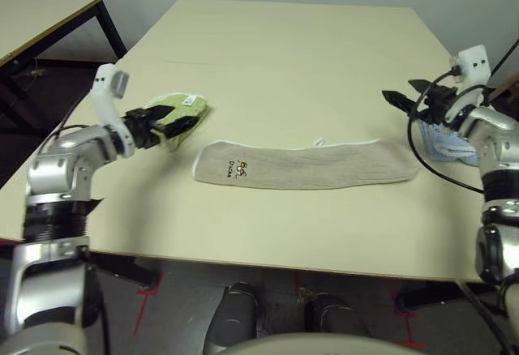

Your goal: Fold the towel and set it aside.

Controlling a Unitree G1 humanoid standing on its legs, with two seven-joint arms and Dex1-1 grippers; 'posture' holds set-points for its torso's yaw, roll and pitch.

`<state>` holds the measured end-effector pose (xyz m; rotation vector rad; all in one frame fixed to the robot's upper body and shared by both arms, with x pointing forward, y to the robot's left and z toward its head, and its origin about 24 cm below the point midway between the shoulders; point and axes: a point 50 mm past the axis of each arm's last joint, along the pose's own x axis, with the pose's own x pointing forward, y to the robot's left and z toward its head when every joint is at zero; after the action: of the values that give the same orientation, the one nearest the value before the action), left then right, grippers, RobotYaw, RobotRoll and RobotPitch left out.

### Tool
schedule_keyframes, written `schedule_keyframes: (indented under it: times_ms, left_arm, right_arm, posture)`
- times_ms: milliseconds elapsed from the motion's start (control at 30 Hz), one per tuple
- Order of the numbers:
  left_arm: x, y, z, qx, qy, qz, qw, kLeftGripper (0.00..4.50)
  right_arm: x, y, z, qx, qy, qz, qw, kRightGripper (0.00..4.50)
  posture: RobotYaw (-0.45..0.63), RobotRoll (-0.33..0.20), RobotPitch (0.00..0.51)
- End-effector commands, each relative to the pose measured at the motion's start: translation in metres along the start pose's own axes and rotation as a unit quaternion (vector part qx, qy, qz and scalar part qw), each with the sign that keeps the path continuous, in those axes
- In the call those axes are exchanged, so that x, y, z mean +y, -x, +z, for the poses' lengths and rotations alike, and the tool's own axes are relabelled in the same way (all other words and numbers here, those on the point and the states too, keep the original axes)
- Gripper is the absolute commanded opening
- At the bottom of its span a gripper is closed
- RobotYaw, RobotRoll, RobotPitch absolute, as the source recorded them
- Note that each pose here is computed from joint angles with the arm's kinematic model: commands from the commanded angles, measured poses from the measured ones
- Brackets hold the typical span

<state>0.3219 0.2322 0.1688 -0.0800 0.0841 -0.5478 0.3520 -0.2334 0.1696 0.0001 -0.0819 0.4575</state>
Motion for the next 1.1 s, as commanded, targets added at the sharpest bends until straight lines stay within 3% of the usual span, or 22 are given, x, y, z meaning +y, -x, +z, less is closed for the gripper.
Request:
schedule_keyframes:
  times_ms: [33,233,333,433,700,1100]
  left_arm:
    - [-0.027,-0.020,-0.019,-0.040,0.016,0.035,0.998,4.49]
    - [-0.060,-0.035,-0.050,-0.055,0.013,0.049,0.997,4.49]
    - [-0.068,-0.033,-0.064,-0.039,0.002,0.039,0.998,3.87]
    - [-0.070,-0.031,-0.072,-0.026,-0.004,0.035,0.999,2.93]
    - [-0.067,-0.022,-0.090,0.001,-0.026,0.048,0.999,0.04]
    - [-0.033,0.010,-0.133,0.079,-0.028,0.138,0.987,0.04]
  right_arm:
    - [0.030,0.000,-0.014,-0.038,-0.040,-0.033,0.998,4.50]
    - [0.065,0.011,-0.043,-0.040,-0.062,-0.045,0.996,4.50]
    - [0.080,0.014,-0.051,-0.039,-0.070,-0.028,0.996,4.11]
    - [0.090,0.016,-0.057,-0.032,-0.079,-0.017,0.996,3.19]
    - [0.092,0.022,-0.070,-0.010,-0.068,-0.030,0.997,0.04]
    - [0.040,0.050,-0.111,0.094,-0.070,-0.137,0.984,0.04]
  posture:
    - [0.11,0.000,0.097]
    - [0.09,0.000,0.095]
    - [0.09,0.000,0.095]
    - [0.10,0.000,0.094]
    - [0.10,0.000,0.087]
    - [0.11,0.000,0.074]
